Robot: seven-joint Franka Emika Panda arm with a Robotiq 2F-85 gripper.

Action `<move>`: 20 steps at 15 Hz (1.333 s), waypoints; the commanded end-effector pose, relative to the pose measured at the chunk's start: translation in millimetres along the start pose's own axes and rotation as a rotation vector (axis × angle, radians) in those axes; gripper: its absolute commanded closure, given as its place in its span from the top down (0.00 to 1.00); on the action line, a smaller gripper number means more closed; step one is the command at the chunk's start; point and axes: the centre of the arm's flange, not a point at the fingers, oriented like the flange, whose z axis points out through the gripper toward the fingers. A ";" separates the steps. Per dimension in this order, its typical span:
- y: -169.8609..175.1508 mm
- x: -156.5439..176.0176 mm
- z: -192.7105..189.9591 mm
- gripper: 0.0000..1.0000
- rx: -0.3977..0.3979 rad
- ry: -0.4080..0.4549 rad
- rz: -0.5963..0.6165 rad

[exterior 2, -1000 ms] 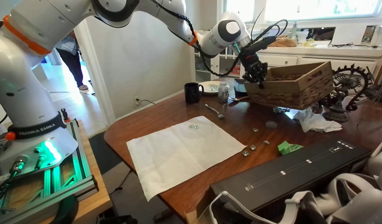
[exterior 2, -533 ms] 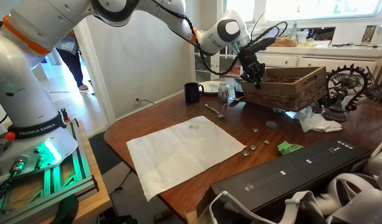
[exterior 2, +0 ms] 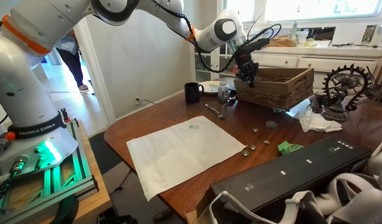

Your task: Move the brown box backwards

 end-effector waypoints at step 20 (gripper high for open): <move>-22.4 -40.5 -3.4 0.77 0.151 0.074 0.030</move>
